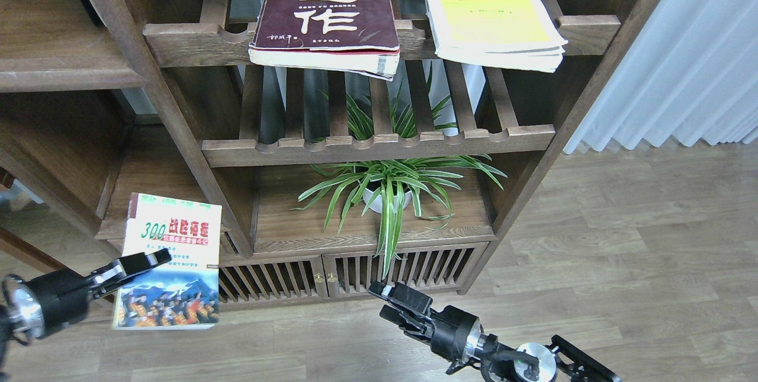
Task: Organize books on shelf
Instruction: 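Carry the small book with the left gripper toward the shelf section at the edge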
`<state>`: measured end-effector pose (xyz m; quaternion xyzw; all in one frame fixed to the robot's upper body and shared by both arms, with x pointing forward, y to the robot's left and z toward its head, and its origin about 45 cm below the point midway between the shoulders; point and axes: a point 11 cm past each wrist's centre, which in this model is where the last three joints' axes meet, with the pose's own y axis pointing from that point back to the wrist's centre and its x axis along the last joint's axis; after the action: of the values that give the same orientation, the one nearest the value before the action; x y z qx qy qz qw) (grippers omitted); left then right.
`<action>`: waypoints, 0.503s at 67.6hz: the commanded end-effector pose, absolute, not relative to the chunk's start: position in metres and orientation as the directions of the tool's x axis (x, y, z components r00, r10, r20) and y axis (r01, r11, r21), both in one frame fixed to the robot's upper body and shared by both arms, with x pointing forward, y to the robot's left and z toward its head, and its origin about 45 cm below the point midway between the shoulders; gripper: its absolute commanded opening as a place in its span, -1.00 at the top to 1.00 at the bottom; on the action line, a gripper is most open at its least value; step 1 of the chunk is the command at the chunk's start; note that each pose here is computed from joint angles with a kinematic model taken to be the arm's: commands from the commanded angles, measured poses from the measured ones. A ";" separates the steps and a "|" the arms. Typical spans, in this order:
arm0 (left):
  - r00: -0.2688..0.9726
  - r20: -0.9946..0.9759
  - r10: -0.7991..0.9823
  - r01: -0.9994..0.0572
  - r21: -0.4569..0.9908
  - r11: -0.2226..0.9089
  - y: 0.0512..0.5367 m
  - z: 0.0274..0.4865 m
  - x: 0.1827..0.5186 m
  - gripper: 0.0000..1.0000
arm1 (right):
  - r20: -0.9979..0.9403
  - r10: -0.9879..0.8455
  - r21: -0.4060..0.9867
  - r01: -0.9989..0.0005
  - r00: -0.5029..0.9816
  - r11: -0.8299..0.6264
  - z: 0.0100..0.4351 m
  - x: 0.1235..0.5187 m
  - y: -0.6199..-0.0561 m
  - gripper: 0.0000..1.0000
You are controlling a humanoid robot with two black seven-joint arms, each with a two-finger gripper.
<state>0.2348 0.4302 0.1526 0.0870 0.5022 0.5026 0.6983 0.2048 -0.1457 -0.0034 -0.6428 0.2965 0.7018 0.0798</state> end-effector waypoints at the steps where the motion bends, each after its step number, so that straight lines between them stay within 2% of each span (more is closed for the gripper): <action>1: 0.017 -0.569 0.822 -0.627 0.634 0.452 0.446 0.182 0.236 0.99 | -0.950 -0.270 0.313 -0.494 -0.158 -0.811 -0.003 0.206 -0.146 -1.00; 28: 0.101 -0.404 0.909 -0.737 0.583 0.341 0.489 0.286 0.261 0.99 | -0.949 -0.274 0.316 -0.496 -0.157 -0.809 -0.003 0.209 -0.147 -1.00; 34: 0.130 -0.341 0.931 -0.786 0.538 0.307 0.498 0.325 0.271 0.99 | -0.948 -0.275 0.317 -0.496 -0.158 -0.809 -0.003 0.209 -0.147 -1.00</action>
<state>0.2617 0.4899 0.2896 0.1178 0.3609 0.5635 0.7337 0.2088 -0.1469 -0.0029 -0.6445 0.2984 0.6995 0.0789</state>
